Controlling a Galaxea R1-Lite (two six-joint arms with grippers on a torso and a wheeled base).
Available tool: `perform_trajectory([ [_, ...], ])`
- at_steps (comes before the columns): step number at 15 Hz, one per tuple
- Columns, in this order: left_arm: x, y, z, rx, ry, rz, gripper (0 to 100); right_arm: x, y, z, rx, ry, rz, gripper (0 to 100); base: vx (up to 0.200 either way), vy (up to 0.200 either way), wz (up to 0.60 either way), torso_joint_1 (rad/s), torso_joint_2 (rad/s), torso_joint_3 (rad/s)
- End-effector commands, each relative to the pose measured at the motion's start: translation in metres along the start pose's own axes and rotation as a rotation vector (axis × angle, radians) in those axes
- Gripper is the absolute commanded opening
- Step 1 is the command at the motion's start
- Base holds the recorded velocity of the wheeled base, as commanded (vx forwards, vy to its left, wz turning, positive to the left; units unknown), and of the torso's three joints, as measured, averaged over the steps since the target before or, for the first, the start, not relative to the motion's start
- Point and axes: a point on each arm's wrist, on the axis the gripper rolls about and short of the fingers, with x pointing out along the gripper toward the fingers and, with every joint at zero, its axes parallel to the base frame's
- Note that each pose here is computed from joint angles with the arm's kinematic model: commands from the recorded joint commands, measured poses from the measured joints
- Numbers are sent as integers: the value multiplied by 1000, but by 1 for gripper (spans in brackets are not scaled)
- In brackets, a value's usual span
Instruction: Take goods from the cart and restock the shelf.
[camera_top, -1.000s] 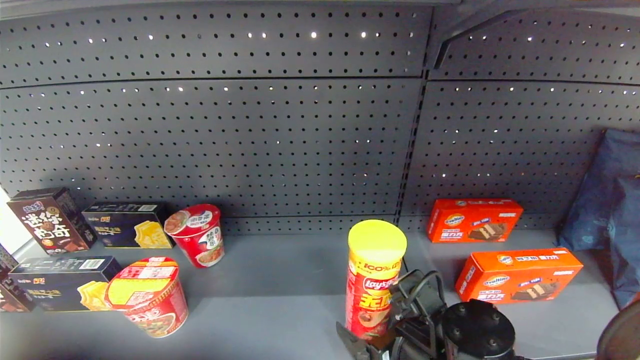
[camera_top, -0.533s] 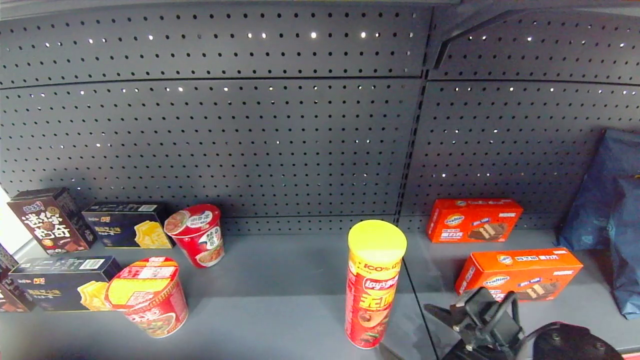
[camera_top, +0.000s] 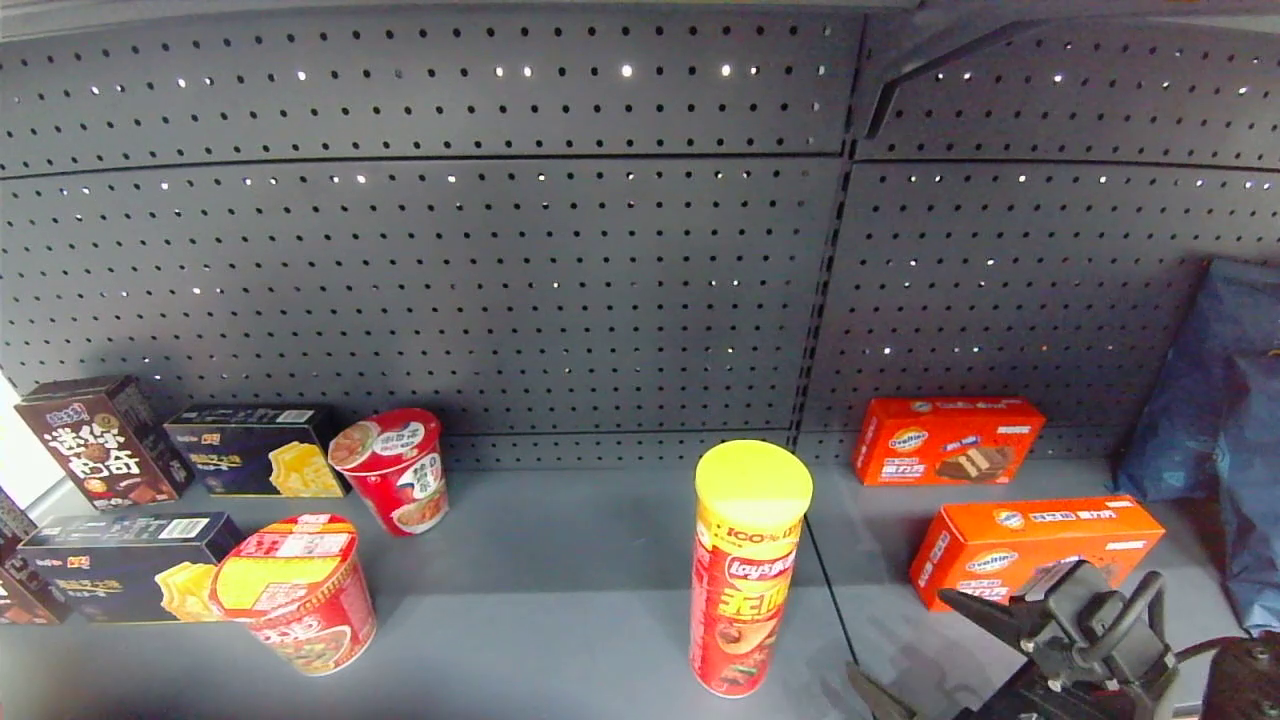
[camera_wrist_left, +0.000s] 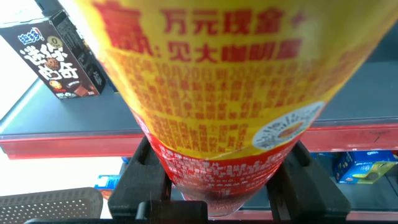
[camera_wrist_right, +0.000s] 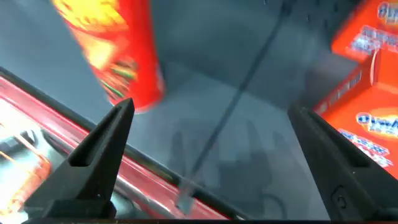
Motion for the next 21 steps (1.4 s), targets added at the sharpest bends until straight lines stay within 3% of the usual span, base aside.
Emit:
perform_trajectory([
  [1, 1, 0, -1, -1, 6, -1, 0, 15, -2, 12, 10, -2, -52, 100, 0, 0, 0, 0, 0, 0],
  [6, 1, 0, -3, -4, 13, 0, 0, 55, 4, 19, 4, 29, -108, 100, 0, 0, 0, 0, 0, 0],
  [21, 3, -1, -7, -7, 29, -2, 0, 87, 15, 8, -14, 78, -91, 100, 0, 0, 0, 0, 0, 0],
])
